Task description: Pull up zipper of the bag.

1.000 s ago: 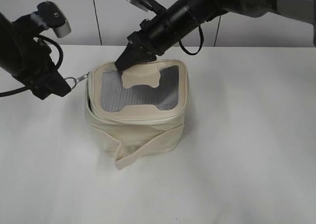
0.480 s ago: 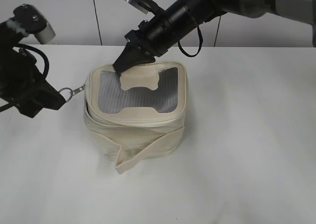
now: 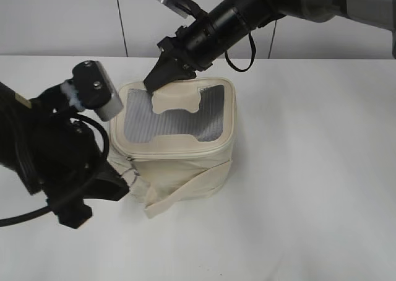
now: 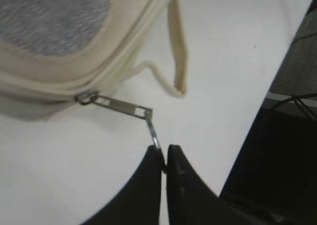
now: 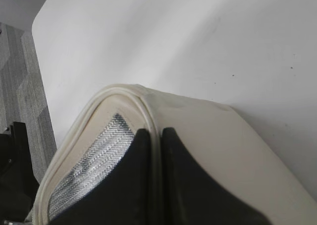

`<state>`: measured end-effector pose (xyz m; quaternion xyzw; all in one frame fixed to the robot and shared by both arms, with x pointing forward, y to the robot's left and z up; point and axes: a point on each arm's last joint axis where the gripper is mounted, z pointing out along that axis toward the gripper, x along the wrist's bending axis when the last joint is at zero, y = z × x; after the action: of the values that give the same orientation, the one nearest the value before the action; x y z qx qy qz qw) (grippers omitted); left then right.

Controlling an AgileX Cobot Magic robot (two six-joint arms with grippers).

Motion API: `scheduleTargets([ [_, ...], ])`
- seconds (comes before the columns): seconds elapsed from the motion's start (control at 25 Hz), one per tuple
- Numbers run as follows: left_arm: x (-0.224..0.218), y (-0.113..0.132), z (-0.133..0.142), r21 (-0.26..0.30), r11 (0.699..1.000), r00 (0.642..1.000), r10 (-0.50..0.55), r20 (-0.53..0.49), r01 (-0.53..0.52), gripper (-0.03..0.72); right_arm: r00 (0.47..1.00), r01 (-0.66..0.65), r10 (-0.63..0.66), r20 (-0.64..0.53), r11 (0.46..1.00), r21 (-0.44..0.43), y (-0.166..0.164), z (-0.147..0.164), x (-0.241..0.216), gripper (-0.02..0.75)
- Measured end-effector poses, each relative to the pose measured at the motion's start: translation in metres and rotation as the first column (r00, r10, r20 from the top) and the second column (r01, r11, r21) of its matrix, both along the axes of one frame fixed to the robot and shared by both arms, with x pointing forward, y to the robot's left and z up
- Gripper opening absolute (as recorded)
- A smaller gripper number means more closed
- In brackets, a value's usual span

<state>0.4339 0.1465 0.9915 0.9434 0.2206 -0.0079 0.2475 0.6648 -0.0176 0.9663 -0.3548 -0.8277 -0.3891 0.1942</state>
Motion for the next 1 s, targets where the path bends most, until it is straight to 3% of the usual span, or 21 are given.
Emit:
scheduleTargets([
  [0.24, -0.016, -0.045, 0.004, -0.105, 0.992, 0.982, -0.057, 0.178, 0.077, -0.006, 1.000, 0.002, -0.002, 0.000, 1.000, -0.001, -0.001, 0.000, 0.000, 0.048],
  [0.44, -0.020, -0.056, 0.001, -0.119, 0.989, 0.974, -0.063, 0.217, 0.090, -0.006, 1.000, -0.004, 0.004, 0.000, 1.000, -0.008, -0.001, -0.001, 0.000, 0.046],
  [0.52, -0.020, -0.054, 0.001, -0.120, 0.989, 0.978, -0.058, 0.202, 0.083, 0.003, 1.000, -0.001, 0.001, -0.003, 1.000, -0.009, -0.002, -0.001, 0.000, 0.046],
  [0.6, -0.022, -0.052, 0.001, -0.119, 0.990, 0.986, -0.056, 0.155, 0.075, 0.060, 1.000, 0.006, -0.006, -0.009, 1.000, -0.009, -0.003, -0.001, 0.001, 0.085],
  [0.76, -0.031, -0.038, 0.011, -0.132, 0.990, 0.998, -0.050, 0.033, 0.054, 0.270, 0.998, 0.054, -0.054, 0.012, 0.998, -0.021, -0.026, 0.011, 0.012, 0.301],
  [0.88, -0.027, -0.020, 0.028, -0.166, 0.986, 0.999, 0.020, 0.047, -0.012, 0.317, 0.991, 0.126, -0.125, 0.039, 0.991, -0.042, -0.060, 0.036, 0.022, 0.336],
  [1.0, -0.013, 0.007, 0.045, -0.214, 0.968, 0.982, 0.158, 0.107, -0.132, 0.325, 0.977, 0.205, -0.200, 0.077, 0.977, -0.064, -0.100, 0.062, 0.025, 0.335],
])
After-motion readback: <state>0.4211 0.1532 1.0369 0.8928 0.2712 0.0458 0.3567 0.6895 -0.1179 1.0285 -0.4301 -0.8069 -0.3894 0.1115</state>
